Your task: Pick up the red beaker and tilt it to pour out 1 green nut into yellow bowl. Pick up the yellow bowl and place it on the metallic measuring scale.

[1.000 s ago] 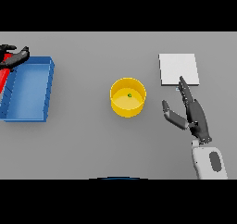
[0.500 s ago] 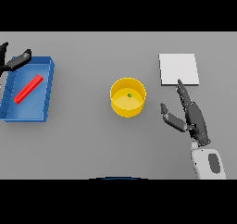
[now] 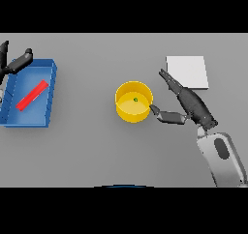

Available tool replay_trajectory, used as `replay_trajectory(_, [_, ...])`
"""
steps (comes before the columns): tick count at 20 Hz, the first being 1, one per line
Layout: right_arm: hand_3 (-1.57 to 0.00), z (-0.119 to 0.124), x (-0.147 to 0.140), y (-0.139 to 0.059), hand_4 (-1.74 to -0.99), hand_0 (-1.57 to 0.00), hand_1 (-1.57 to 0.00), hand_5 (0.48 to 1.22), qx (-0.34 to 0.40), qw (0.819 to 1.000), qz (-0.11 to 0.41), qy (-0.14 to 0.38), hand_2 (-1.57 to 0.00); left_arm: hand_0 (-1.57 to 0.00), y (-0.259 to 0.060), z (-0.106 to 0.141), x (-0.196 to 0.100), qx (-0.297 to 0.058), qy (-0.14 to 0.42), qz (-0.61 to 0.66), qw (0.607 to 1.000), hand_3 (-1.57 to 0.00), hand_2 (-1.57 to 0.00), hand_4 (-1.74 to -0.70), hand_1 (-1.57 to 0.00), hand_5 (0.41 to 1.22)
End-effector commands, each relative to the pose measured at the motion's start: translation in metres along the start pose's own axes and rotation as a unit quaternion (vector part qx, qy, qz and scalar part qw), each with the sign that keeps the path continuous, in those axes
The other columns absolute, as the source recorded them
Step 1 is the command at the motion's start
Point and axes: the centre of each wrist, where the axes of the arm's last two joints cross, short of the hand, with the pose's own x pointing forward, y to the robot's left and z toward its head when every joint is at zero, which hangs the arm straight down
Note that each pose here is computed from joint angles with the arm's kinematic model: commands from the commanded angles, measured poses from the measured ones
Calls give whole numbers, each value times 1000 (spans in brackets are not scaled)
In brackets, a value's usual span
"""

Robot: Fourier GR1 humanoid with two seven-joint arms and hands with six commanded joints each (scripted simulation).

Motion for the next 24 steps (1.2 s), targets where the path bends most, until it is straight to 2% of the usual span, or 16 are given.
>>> replay_trajectory(1, [1,-5,0,-1,-1260,-3,1,656,25,999,35,4,1,-5,2,0,0,2,-2,-3,1000,-2,-3,-739,-4,709])
replay_trajectory(2, [1,-8,1,-1,-1255,-3,1,648,37,998,54,7,1,-4,1,0,-3,-2,-1,-2,1000,-1,-3,-740,-3,709])
replay_trajectory(4, [1,-22,13,-1,-1234,-1,1,627,84,987,134,-15,1,-2,-2,0,1,-4,-4,5,1000,0,-1,-746,-2,709])
replay_trajectory(5, [1,-27,18,1,-1230,-1,1,620,102,982,158,-27,1,-1,-3,0,-2,-6,-1,2,1000,0,-1,-747,-1,711])
replay_trajectory(11, [1,-52,34,0,-1226,1,1,632,206,944,252,-54,1,0,-5,0,-4,-8,-14,12,1000,1,1,-755,0,717])
replay_trajectory(15, [1,-63,35,6,-1212,1,1,645,253,923,284,-61,1,1,1,0,-4,-7,-15,23,1000,1,1,-773,1,721])
replay_trajectory(18, [1,-67,32,16,-1220,1,1,651,273,914,293,-64,1,1,1,-2,-7,-7,-16,26,1000,1,1,-784,1,725])
replay_trajectory(21, [1,-72,27,15,-1234,1,1,660,290,904,308,-63,1,1,1,-3,-8,-8,-18,29,999,1,1,-795,1,728])
replay_trajectory(23, [1,-74,25,26,-1249,1,1,669,305,897,314,-59,1,1,0,-1,-8,-10,-20,29,999,1,1,-798,1,725])
replay_trajectory(24, [1,-74,24,26,-1256,1,1,673,311,894,318,-59,1,1,2,-2,-6,-13,-21,30,999,1,1,-798,1,725])
